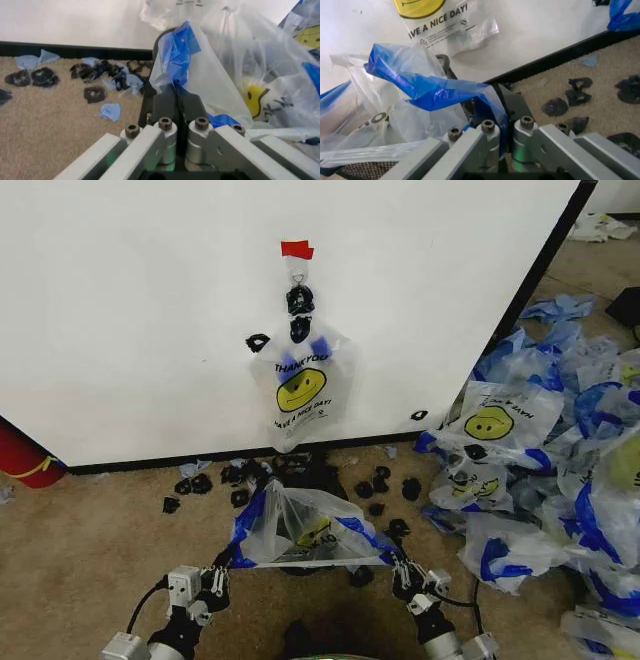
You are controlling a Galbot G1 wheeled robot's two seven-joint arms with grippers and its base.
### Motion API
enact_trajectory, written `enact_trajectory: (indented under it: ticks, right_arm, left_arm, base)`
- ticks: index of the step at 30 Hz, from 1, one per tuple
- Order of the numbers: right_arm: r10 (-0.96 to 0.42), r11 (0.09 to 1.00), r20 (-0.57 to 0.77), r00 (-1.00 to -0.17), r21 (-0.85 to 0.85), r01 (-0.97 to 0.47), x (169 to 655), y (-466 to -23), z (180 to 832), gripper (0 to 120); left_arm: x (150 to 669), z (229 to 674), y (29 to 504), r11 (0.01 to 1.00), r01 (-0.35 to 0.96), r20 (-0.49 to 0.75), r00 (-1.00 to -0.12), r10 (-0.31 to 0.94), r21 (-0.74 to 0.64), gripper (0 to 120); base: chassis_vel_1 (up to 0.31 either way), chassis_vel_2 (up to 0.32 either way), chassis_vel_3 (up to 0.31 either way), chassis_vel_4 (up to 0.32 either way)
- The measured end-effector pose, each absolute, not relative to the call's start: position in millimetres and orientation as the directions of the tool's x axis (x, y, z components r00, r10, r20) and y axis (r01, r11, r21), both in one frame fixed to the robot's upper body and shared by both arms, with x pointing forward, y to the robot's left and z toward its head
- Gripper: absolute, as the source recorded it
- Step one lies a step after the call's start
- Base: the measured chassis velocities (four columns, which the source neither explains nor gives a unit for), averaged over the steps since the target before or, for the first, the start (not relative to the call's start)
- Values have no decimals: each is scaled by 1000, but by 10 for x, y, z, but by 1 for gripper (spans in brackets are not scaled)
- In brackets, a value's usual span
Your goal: Pick up the garbage bag from the wall and place it over the trash bin.
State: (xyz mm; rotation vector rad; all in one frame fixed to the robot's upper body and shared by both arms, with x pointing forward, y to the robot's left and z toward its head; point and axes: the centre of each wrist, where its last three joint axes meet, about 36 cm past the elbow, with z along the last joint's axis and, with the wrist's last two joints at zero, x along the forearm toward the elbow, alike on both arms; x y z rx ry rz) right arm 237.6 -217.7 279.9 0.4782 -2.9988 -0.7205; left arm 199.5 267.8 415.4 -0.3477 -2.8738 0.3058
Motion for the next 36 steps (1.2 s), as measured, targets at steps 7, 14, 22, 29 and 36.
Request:
enact_trajectory:
  ticks: [7, 14, 22, 29, 36]
  right_arm:
    - [-316, 849, -39, -948, 434, -301, 2354, -2130, 2757, 0]
    - [-330, 859, -36, -943, 403, -316, 2426, -2152, 2723, 0]
    - [-348, 871, -24, -937, 362, -333, 2541, -2198, 2778, 0]
    - [-372, 875, 9, -928, 335, -348, 2571, -2170, 2828, 0]
    - [-408, 875, 47, -912, 303, -377, 2465, -2160, 2782, 0]
  left_arm:
    - [1957, 4093, 2683, 952, 199, 223, -942, 251, -234, 0]
    - [1975, 4057, 2725, 954, 208, 237, -936, 259, -218, 0]
    - [1999, 4066, 2767, 955, 207, 267, -928, 261, -213, 0]
    - [2036, 4066, 2792, 957, 193, 279, -927, 250, -217, 0]
    - [2035, 4078, 2794, 957, 187, 287, -926, 246, -220, 0]
  base:
    - [0, 0, 0, 0]
    - [0, 0, 0, 0]
    - [0, 0, 0, 0]
    - [0, 0, 0, 0]
    - [0, 0, 0, 0]
